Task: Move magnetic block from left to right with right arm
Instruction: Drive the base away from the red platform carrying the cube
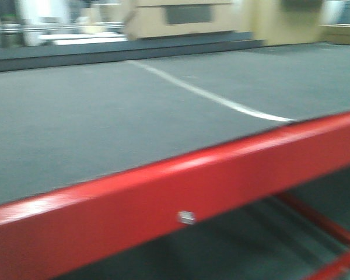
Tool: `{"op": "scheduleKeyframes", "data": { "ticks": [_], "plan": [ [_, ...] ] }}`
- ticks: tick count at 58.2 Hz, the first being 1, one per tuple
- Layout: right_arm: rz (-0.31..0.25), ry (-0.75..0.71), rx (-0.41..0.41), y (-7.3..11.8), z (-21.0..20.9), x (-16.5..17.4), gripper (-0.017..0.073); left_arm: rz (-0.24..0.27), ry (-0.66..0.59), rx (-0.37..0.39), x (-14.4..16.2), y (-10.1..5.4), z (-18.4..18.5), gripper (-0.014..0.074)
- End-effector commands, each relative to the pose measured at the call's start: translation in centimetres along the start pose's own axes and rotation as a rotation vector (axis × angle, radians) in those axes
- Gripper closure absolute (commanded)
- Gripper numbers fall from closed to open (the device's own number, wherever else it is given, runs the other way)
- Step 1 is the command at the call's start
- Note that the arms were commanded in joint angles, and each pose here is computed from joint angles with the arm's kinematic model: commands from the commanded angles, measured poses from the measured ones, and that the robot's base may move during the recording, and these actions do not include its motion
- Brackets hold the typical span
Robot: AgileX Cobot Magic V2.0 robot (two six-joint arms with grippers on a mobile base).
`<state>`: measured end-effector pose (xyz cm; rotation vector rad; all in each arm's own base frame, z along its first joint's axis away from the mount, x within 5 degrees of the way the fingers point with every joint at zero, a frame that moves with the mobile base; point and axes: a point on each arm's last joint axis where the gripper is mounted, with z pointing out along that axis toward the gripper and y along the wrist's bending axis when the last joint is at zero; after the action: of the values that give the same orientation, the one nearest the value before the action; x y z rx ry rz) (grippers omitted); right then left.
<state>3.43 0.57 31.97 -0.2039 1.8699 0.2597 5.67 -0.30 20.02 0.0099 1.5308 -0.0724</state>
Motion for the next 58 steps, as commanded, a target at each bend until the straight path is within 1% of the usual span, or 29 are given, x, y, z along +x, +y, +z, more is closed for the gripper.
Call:
{"op": "scheduleKeyframes", "data": {
  "ticks": [1, 58],
  "plan": [
    [-0.015, -0.098, -0.005, 0.11, -0.32, -1.45, 0.0449, -0.010, -0.088, -0.006, -0.53, 0.06, -0.10, 0.0720],
    [-0.015, -0.098, -0.005, 0.11, -0.32, -1.45, 0.0449, -0.010, -0.088, -0.006, -0.53, 0.06, -0.10, 0.0720]
  ]
}}
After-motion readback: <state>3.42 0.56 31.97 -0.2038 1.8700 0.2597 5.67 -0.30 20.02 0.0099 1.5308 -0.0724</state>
